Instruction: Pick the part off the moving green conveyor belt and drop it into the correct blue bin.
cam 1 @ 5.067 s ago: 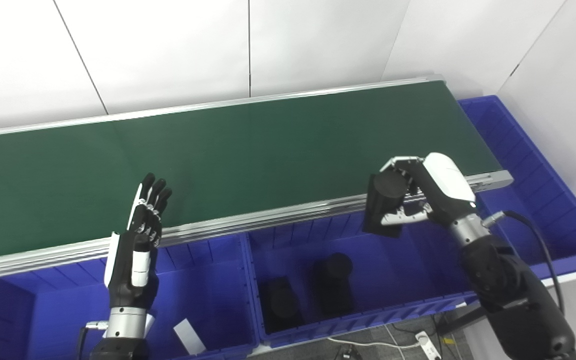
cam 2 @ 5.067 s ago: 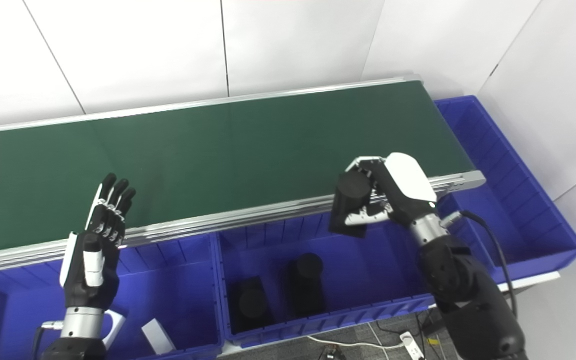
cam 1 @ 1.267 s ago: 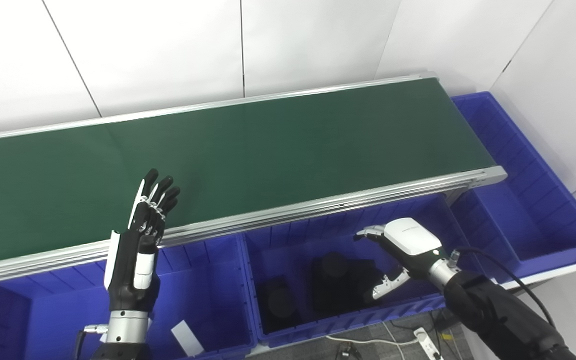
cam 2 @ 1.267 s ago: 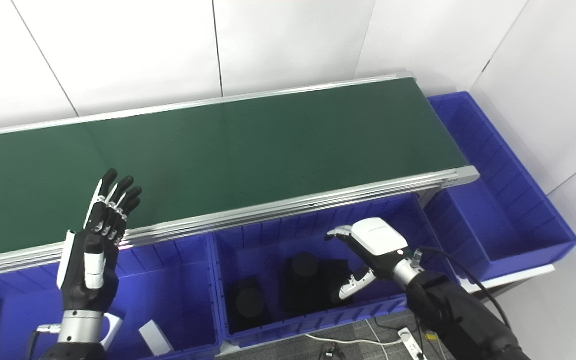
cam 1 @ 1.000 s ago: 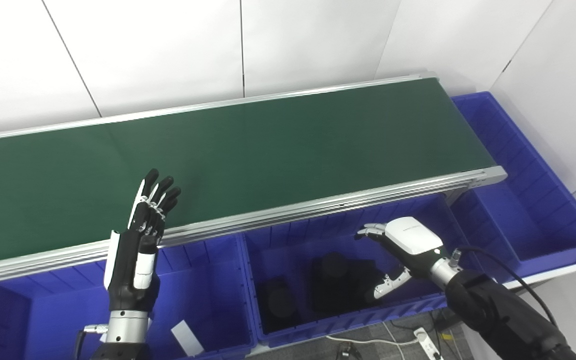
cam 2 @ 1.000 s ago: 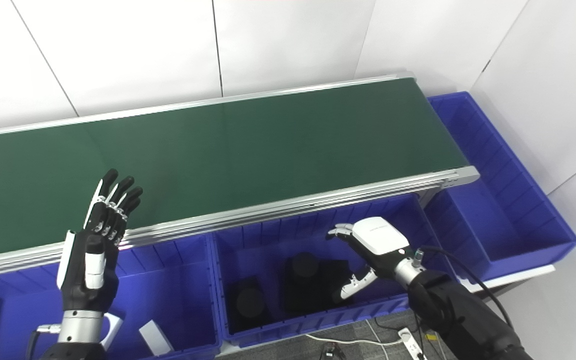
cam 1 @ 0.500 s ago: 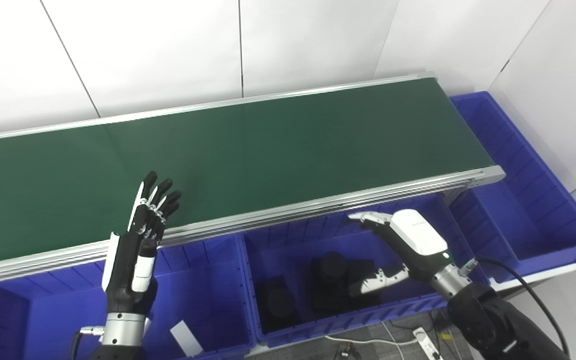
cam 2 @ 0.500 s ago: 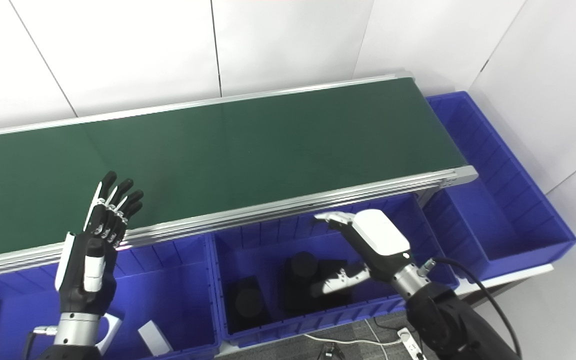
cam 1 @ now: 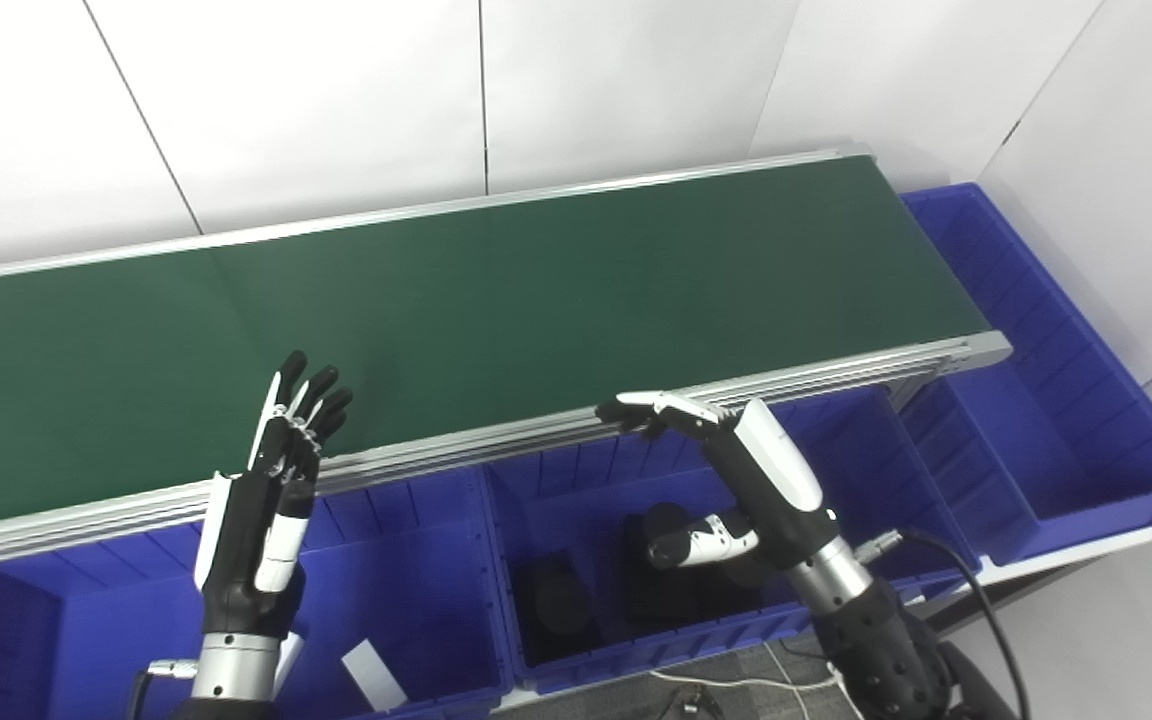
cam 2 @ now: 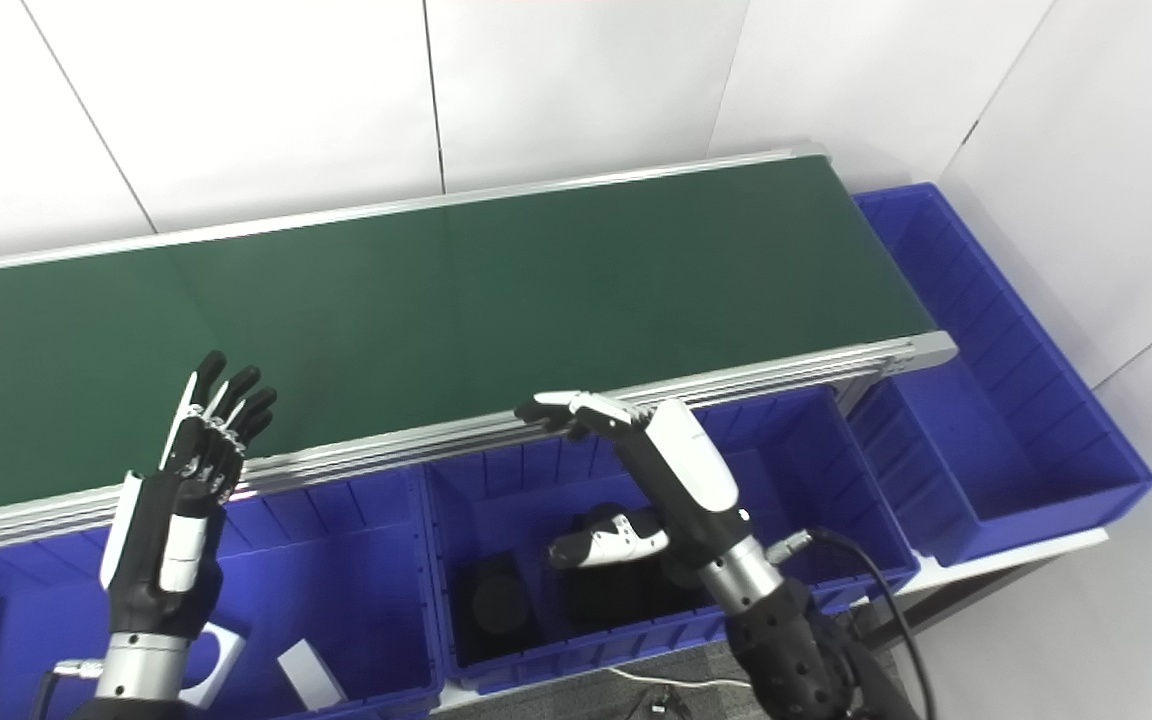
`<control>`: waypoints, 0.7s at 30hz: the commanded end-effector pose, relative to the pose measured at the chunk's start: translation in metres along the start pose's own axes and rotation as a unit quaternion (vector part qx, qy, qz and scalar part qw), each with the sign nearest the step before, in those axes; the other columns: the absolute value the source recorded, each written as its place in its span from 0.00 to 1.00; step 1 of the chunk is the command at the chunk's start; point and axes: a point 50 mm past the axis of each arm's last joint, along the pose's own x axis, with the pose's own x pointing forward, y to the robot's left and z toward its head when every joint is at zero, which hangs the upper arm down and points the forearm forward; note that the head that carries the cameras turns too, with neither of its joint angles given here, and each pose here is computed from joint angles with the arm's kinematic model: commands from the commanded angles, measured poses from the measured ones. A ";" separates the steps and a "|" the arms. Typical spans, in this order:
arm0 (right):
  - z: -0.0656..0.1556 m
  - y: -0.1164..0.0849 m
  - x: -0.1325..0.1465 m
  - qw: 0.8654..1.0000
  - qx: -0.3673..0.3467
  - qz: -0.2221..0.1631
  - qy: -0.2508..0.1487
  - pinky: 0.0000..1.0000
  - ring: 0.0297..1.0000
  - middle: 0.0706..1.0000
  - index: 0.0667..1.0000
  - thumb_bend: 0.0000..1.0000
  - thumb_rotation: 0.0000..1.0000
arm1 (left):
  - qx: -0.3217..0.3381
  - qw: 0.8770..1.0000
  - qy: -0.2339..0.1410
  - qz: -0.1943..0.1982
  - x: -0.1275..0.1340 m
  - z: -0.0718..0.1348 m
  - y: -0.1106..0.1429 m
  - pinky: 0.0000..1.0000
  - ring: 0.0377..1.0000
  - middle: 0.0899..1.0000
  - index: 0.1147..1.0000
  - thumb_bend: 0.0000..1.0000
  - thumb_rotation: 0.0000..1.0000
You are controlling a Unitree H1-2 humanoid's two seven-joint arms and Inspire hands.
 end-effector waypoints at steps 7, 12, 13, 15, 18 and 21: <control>-0.008 0.044 0.015 0.985 0.144 -0.094 0.030 0.74 0.81 0.84 0.82 1.00 1.00 | 0.022 0.999 -0.041 -0.017 0.000 -0.005 -0.004 0.92 0.91 0.94 0.99 0.65 0.87; -0.018 0.065 0.007 0.981 0.161 -0.087 0.064 0.71 0.79 0.83 0.82 1.00 1.00 | 0.028 0.999 -0.018 -0.014 -0.010 -0.017 -0.009 0.91 0.91 0.93 0.97 0.70 0.87; -0.019 0.067 0.006 0.981 0.162 -0.084 0.067 0.71 0.79 0.83 0.82 1.00 1.00 | 0.027 0.999 -0.014 -0.015 -0.011 -0.019 -0.009 0.91 0.91 0.93 0.97 0.71 0.87; -0.021 0.070 0.003 0.981 0.162 -0.080 0.071 0.71 0.78 0.83 0.82 1.00 0.99 | 0.025 1.000 -0.007 -0.015 -0.015 -0.021 -0.010 0.92 0.92 0.94 0.97 0.72 0.87; -0.024 0.074 -0.001 0.981 0.159 -0.075 0.080 0.71 0.78 0.83 0.82 1.00 1.00 | 0.024 1.000 0.003 -0.014 -0.020 -0.025 -0.013 0.92 0.92 0.94 0.96 0.73 0.86; -0.026 0.075 -0.006 0.980 0.162 -0.069 0.087 0.72 0.79 0.83 0.82 1.00 0.99 | 0.029 0.999 0.007 -0.012 -0.022 -0.027 -0.015 0.90 0.90 0.93 0.95 0.71 0.87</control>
